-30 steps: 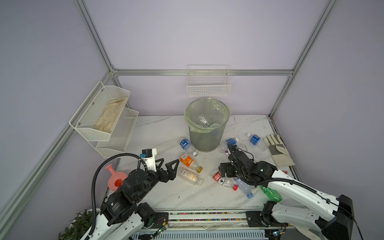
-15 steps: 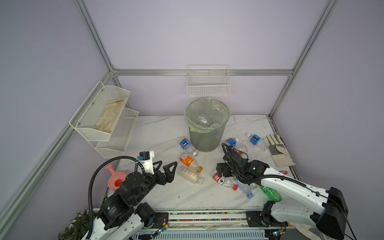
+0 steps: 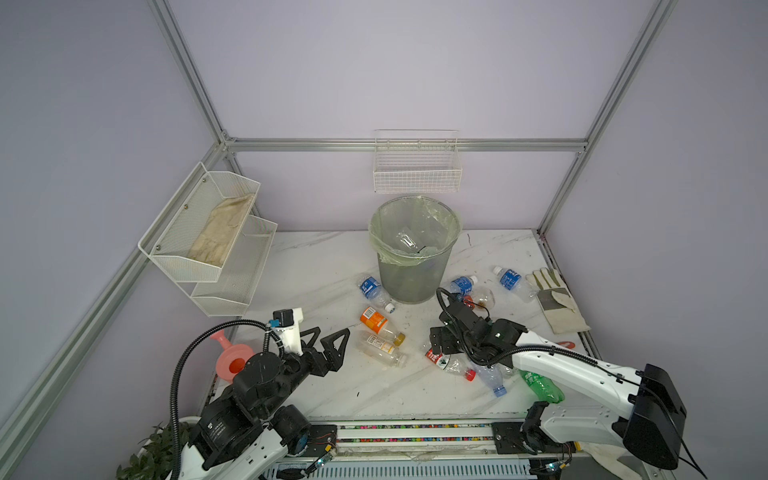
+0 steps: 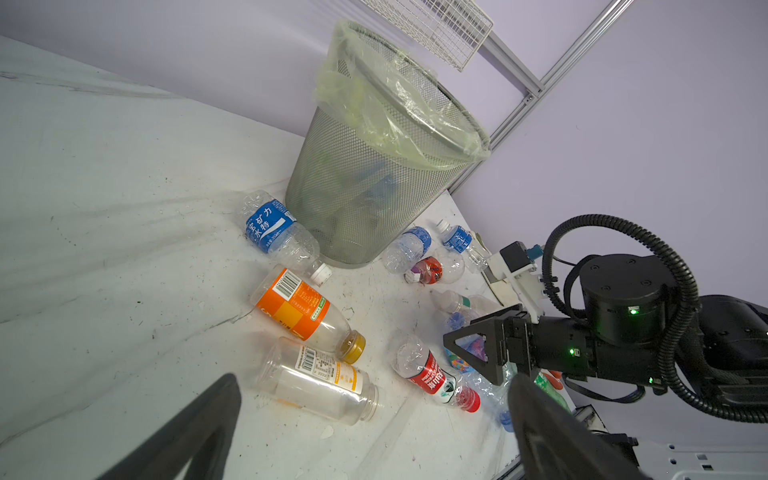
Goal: Throw the plastic bottles in the bin
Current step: 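Lower the right gripper onto the crumpled red-label bottle and close it, then lift the red-label bottle with the right gripper and carry it over the wastebasket, then open the right gripper to drop the red-label bottle into the wastebasket, then withdraw the right arm from the wastebasket while the left gripper reaches toward the orange-label bottle, then lower the left gripper onto the clear white-label bottle and close it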
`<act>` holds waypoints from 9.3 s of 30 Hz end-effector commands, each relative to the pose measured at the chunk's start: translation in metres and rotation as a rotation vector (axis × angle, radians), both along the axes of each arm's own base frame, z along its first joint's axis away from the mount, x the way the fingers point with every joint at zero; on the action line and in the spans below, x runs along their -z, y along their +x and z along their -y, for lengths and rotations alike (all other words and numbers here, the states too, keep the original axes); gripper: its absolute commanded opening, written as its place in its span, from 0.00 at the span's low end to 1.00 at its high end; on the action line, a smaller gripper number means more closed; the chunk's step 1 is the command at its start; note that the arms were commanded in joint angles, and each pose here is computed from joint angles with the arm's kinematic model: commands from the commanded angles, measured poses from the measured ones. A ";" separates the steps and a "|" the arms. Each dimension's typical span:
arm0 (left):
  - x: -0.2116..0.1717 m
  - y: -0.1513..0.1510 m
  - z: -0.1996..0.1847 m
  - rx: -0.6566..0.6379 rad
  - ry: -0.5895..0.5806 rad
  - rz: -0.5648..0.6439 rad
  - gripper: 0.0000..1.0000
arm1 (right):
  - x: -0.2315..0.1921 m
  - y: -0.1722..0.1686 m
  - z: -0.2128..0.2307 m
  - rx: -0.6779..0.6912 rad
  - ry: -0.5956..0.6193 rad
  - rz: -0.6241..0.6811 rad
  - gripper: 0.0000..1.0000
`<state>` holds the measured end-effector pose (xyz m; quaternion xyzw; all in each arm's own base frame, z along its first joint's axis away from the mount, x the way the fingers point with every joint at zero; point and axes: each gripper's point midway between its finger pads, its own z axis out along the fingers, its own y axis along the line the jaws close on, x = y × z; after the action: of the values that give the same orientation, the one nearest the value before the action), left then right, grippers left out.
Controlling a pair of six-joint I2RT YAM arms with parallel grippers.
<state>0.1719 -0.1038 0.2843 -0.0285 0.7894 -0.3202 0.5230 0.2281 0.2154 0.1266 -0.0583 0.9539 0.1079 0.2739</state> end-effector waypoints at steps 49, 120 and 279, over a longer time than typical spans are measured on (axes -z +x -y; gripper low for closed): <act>0.018 -0.013 -0.019 -0.029 0.035 0.015 0.99 | 0.097 -0.029 -0.023 -0.032 -0.193 -0.144 0.70; 0.016 -0.014 -0.015 -0.001 0.064 0.010 0.99 | -0.367 0.003 -0.021 -0.013 0.475 0.737 0.27; -0.070 0.105 0.082 -0.003 0.153 -0.050 0.95 | -0.047 -0.011 0.061 0.181 0.355 0.146 0.97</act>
<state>0.2863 -0.2065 0.3744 0.0626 0.8174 -0.2565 0.5119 0.2199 0.1475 0.1791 0.0941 0.8935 0.2410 0.3670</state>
